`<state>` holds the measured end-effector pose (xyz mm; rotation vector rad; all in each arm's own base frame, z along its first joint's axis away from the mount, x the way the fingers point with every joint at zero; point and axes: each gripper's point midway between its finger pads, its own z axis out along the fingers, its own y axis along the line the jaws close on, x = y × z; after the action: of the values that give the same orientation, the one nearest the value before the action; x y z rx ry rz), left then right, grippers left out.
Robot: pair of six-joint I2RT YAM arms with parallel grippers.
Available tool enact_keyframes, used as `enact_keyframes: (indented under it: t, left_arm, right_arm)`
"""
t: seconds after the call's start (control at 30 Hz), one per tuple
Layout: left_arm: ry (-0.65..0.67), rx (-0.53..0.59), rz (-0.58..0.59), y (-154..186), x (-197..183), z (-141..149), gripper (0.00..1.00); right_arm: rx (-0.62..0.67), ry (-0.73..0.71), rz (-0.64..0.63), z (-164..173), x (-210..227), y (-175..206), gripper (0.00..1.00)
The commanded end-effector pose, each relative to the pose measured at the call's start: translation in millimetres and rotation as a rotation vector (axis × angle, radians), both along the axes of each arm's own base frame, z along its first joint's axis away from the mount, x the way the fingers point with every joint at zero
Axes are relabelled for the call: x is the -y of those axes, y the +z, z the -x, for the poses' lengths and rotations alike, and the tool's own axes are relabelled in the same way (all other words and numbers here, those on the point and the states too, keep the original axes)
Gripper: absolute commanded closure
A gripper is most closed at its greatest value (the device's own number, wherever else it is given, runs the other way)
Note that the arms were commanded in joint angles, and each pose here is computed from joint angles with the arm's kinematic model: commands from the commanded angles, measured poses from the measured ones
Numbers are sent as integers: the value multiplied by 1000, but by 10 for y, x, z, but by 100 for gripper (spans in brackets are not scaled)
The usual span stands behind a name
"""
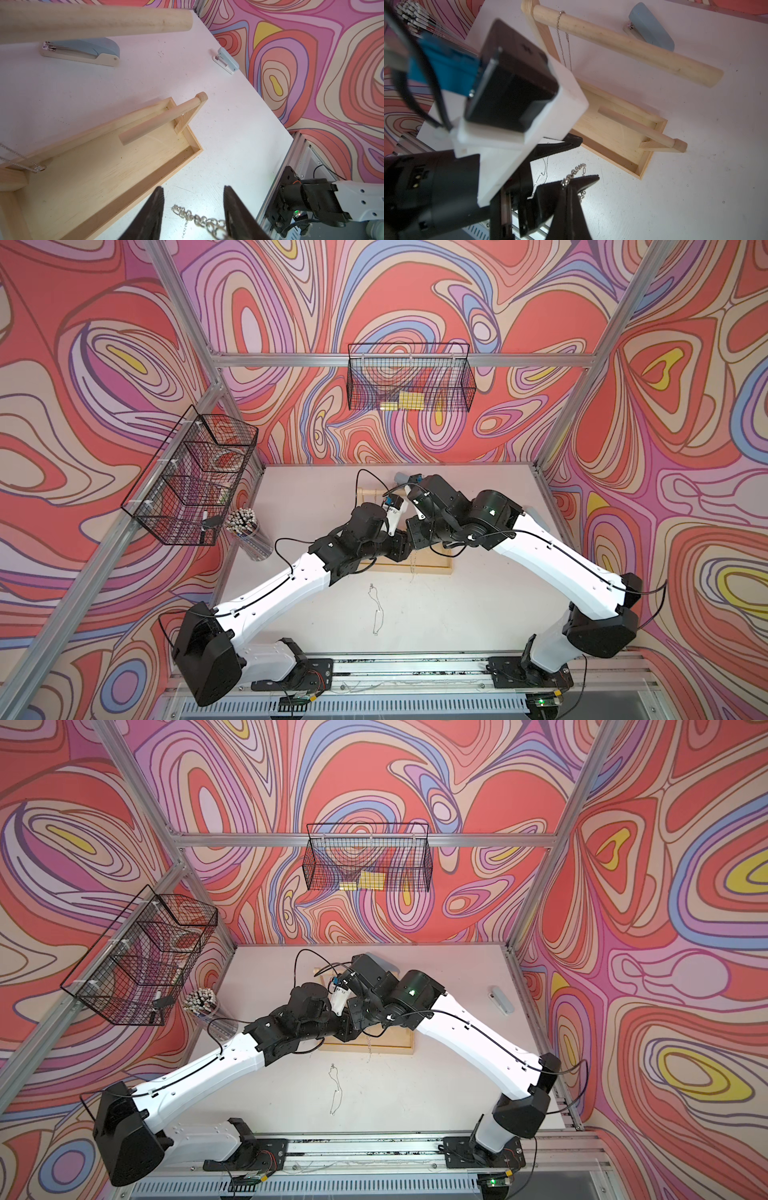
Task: Hang the necklace on the jewelry display stand
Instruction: Hang the necklace on the stand.
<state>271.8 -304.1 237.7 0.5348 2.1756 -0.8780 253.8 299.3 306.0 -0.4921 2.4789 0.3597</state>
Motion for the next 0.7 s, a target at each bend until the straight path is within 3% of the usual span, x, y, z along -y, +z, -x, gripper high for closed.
enact_keyframes:
  t: [0.0, 0.07, 0.17, 0.5, 0.67]
  left_arm:
    - [-44, 53, 55, 231, 129, -27, 70]
    - [-53, 51, 59, 246, 150, -25, 85]
    - [-61, 52, 58, 275, 160, -19, 100]
    - [-95, 95, 57, 594, 216, -40, 100]
    - [-58, 77, -24, 747, 193, -157, 100]
  right_arm:
    - [41, 12, -30, 12, 4, 175, 100]
    - [57, 7, -31, -11, 16, 199, 100]
    - [80, 2, -32, -44, 43, 243, 100]
    - [170, -47, -34, -378, 328, 423, 100]
    - [256, -76, -12, -608, 461, 555, 100]
